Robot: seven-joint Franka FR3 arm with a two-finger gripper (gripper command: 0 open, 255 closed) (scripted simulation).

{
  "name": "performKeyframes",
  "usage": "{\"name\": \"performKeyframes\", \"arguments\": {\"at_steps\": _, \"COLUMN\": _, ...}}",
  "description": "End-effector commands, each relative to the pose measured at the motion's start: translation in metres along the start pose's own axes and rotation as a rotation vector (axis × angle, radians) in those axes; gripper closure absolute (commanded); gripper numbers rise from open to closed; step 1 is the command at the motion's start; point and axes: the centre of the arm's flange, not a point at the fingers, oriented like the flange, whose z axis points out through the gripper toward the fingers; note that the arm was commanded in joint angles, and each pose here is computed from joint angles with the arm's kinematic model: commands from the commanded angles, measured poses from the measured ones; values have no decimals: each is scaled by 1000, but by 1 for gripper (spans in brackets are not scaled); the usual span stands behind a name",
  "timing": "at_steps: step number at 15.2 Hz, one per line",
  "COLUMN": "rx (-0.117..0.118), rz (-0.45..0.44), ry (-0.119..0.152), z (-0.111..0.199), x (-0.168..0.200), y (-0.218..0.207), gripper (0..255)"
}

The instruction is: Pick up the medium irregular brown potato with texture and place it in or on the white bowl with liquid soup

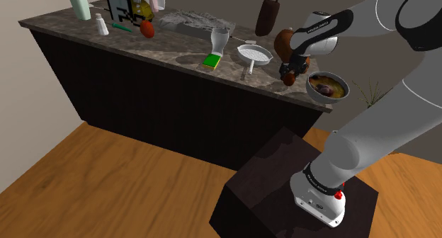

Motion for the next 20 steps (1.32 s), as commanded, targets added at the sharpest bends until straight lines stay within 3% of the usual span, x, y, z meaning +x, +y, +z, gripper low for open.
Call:
{"name": "performKeyframes", "arguments": {"at_steps": 1, "rx": 0, "rz": 0, "ry": 0, "z": -8, "x": 1, "y": 1, "gripper": 255}}
{"name": "performKeyframes", "arguments": {"at_steps": 20, "rx": 0, "rz": 0, "ry": 0, "z": -108, "x": 12, "y": 9, "gripper": 255}}
